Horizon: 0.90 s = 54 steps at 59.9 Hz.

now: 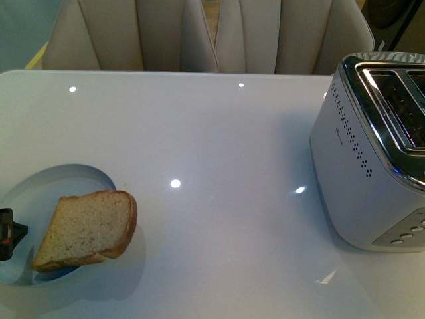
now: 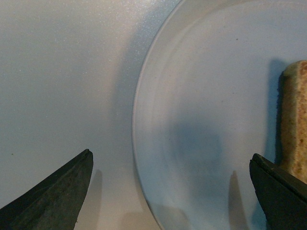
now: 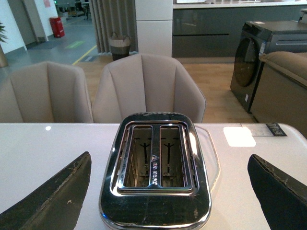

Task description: Left arm holds plate, right arm toasts bread

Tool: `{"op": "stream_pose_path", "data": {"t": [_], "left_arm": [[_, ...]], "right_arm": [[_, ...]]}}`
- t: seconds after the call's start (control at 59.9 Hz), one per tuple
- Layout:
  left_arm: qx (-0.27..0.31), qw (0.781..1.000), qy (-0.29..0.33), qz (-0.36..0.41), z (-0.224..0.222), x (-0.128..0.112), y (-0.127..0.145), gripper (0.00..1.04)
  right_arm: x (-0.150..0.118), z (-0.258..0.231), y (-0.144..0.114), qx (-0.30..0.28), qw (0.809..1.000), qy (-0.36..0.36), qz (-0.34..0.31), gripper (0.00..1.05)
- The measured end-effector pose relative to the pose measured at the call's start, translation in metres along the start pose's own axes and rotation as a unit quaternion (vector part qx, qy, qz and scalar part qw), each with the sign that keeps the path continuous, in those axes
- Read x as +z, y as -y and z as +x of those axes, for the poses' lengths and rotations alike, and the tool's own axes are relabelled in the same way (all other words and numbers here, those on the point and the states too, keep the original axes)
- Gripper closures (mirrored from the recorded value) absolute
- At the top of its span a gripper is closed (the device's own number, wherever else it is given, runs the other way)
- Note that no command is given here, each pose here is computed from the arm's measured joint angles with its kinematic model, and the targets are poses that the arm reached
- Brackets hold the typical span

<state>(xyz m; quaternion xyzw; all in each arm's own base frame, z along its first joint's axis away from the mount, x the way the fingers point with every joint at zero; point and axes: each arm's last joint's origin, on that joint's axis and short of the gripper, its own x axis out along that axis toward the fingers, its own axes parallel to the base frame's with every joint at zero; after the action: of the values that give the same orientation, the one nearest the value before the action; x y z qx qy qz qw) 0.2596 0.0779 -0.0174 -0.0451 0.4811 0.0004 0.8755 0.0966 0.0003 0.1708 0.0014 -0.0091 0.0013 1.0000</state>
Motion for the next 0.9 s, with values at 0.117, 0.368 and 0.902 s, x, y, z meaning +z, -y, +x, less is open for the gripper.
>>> {"op": "stream_pose_path", "data": {"t": [0.117,0.368,0.902], "left_arm": [[0.004,1.0,-0.01,-0.004,0.007,-0.004,-0.001,0.07],[-0.001,1.0,-0.019,-0.011,0.013,-0.007,-0.001,0.07],[-0.043,0.995,-0.04,-0.078,0.016,-0.006,-0.002,0.93]], "right_arm": [[0.0,0.0,0.0,0.0,1.0,0.0,0.0,0.09],[0.0,0.0,0.0,0.0,1.0,0.0,0.0,0.09],[0.0,0.0,0.0,0.0,1.0,0.0,0.0,0.09]]}}
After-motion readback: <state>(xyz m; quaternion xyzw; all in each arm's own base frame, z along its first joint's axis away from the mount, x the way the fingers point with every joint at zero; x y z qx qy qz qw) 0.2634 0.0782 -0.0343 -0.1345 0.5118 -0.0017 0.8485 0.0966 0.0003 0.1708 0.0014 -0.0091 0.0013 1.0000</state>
